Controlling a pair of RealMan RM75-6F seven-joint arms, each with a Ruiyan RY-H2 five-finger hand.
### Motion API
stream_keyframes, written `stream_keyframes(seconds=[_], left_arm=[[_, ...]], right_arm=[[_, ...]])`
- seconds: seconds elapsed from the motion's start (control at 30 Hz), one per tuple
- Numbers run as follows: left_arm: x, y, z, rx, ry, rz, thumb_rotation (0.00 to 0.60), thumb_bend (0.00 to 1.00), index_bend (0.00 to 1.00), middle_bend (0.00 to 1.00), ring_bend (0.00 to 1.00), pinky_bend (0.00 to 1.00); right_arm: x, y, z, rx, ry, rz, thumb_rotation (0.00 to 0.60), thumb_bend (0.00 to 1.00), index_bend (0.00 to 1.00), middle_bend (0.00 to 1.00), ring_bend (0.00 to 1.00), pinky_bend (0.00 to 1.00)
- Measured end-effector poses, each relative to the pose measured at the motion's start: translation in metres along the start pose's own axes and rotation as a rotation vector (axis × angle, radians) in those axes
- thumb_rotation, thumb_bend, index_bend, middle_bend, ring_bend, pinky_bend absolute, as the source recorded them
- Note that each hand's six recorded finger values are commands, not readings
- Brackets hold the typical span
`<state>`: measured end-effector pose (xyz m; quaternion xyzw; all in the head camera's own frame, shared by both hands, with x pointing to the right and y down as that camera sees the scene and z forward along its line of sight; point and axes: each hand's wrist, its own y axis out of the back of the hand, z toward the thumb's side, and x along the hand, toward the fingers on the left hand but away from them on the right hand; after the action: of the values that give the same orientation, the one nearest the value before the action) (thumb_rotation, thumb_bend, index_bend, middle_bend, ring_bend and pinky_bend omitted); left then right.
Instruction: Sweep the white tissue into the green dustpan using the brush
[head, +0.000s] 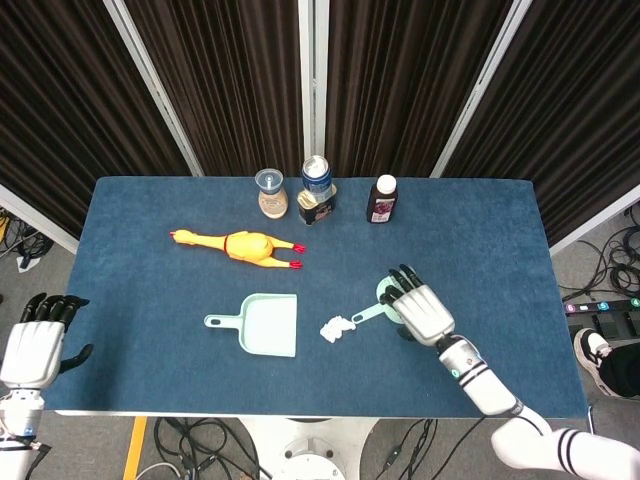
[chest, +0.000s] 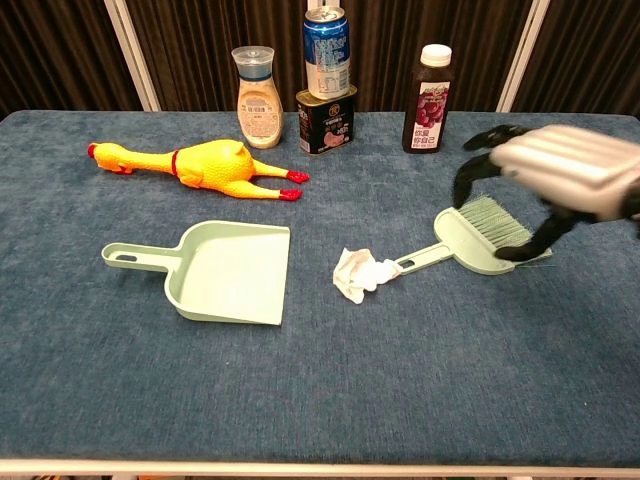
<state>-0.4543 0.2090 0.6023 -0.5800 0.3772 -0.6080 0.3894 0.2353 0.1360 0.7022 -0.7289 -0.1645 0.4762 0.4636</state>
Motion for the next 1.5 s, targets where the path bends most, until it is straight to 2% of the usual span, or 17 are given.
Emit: stream_keyframes(seconds=[0.2,0.4,0.63,1.1,1.33,1.5], left_arm=[[-0.001,-0.001,-0.003,-0.009,0.008,-0.005,0.600,0.19,0.26,0.23,0.18,0.13],[-0.005,-0.003,-0.007,-0.020,0.020,-0.010,0.600,0.19,0.26,0.23,0.18,0.13],[-0.006,-0.003,-0.010,-0.024,0.026,-0.011,0.600,0.19,0.26,0.23,0.18,0.13],[-0.007,-0.005,-0.012,-0.029,0.031,-0.011,0.600,0.19,0.26,0.23,0.18,0.13],[-0.006,-0.005,-0.012,-0.024,0.025,-0.012,0.600,0.19,0.26,0.23,0.18,0.13],[-0.003,-0.003,-0.009,-0.024,0.007,-0.011,0.600,0.19,0.26,0.23,0.18,0.13]], right_arm=[[-0.037,-0.019,0.026,0.127,0.030,0.013,0.600,0.12,0.38,0.32,0.07,0.04],[-0.053,-0.030,0.046,0.187,0.059,0.013,0.600,0.16,0.42,0.34,0.09,0.04],[-0.054,-0.035,0.046,0.197,0.066,0.033,0.600,0.21,0.43,0.35,0.09,0.04],[-0.059,-0.042,0.049,0.277,0.078,0.060,0.600,0.22,0.47,0.38,0.12,0.04],[-0.060,-0.046,0.051,0.287,0.080,0.077,0.600,0.30,0.55,0.44,0.16,0.04],[-0.060,-0.040,0.048,0.283,0.069,0.051,0.600,0.36,0.64,0.53,0.24,0.04]])
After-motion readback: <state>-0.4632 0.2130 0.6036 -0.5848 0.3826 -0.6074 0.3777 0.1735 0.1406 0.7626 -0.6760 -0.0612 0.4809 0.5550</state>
